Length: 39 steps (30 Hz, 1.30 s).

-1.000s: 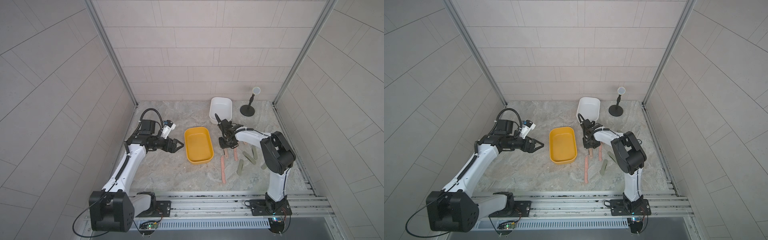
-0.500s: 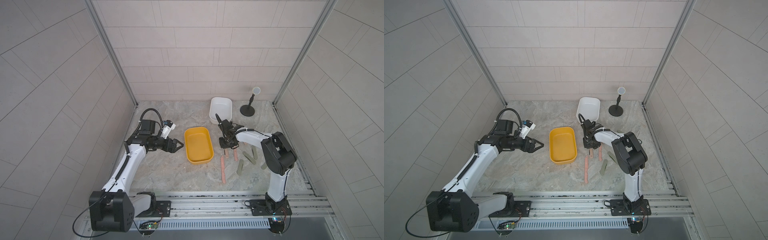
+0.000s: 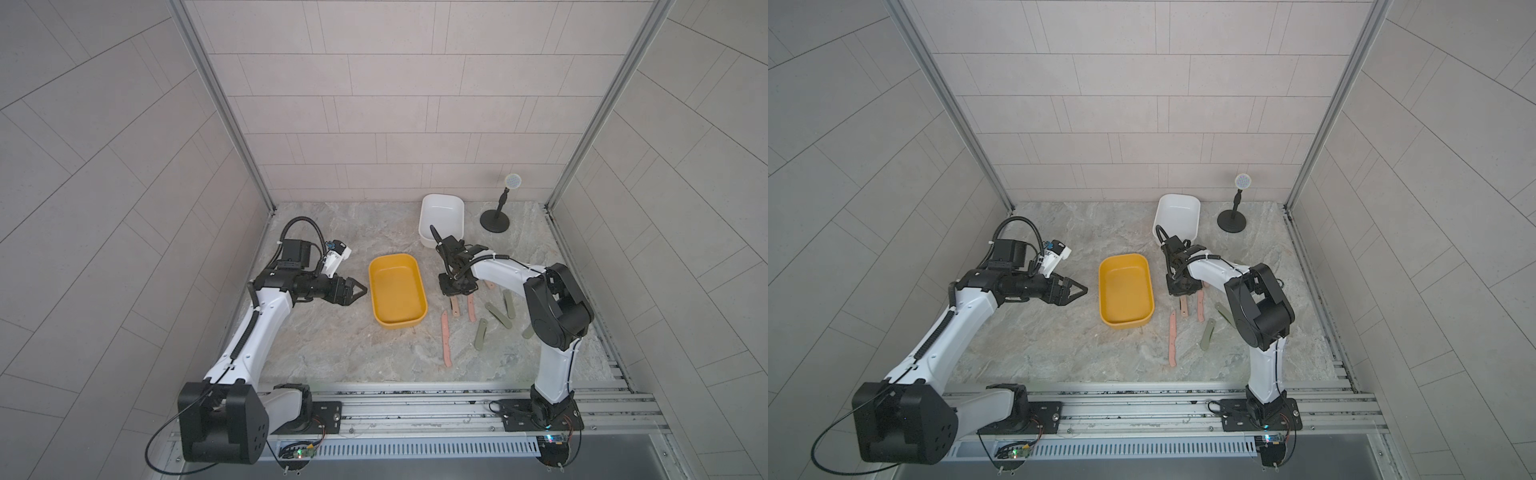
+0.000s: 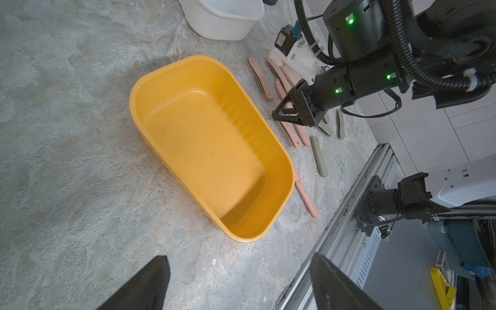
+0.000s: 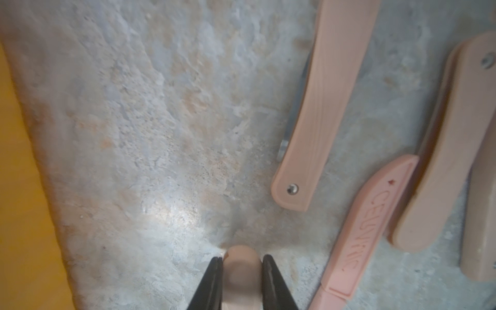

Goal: Place the fruit knives into the storage box by color
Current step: Pick up the fruit knife from the center of the board, then place the fruit knife in the storage box.

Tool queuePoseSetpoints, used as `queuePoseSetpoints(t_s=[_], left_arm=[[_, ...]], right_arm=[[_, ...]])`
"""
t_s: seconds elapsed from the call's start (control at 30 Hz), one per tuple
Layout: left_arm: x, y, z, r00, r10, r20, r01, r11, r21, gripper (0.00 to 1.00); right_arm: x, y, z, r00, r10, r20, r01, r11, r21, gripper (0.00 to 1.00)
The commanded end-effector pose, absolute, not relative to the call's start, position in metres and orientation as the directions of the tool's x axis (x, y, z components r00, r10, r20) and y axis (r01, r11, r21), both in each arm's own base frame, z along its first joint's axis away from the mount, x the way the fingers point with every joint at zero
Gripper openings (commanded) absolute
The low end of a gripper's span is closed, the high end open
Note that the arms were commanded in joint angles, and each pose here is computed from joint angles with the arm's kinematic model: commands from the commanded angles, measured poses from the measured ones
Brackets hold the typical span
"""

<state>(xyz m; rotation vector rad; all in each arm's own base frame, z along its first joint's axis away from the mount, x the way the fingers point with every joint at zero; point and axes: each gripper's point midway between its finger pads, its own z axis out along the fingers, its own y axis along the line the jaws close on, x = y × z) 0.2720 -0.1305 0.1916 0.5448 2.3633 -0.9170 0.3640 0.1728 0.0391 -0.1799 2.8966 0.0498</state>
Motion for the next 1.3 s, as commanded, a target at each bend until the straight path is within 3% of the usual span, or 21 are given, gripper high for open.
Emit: queuePoseSetpoints(t_s=[0.0,0.33,0.77,1.27], left_arm=[[0.268,-0.132,0.191,-0.767,0.182,-0.615,0.552,0.676,-0.488,0.88],[0.269,-0.130,0.189,-0.768,0.185,-0.613,0.547,0.687,-0.478,0.88],[0.269,-0.128,0.184,-0.782,0.193,-0.593,0.535,0.696,-0.479,0.88],[0.270,-0.127,0.180,-0.788,0.193,-0.584,0.530,0.695,-0.486,0.88]], right_arm=[[0.366,0.170,0.060,-0.957,-0.133,-0.258,-0.138,0.990,0.003,0.25],[0.378,0.190,0.100,-0.936,-0.158,-0.314,-0.174,0.985,0.021,0.25],[0.379,0.267,0.158,-0.882,-0.218,-0.418,-0.284,0.953,0.103,0.25],[0.379,0.353,0.144,-0.864,-0.258,-0.432,-0.356,0.920,0.163,0.25]])
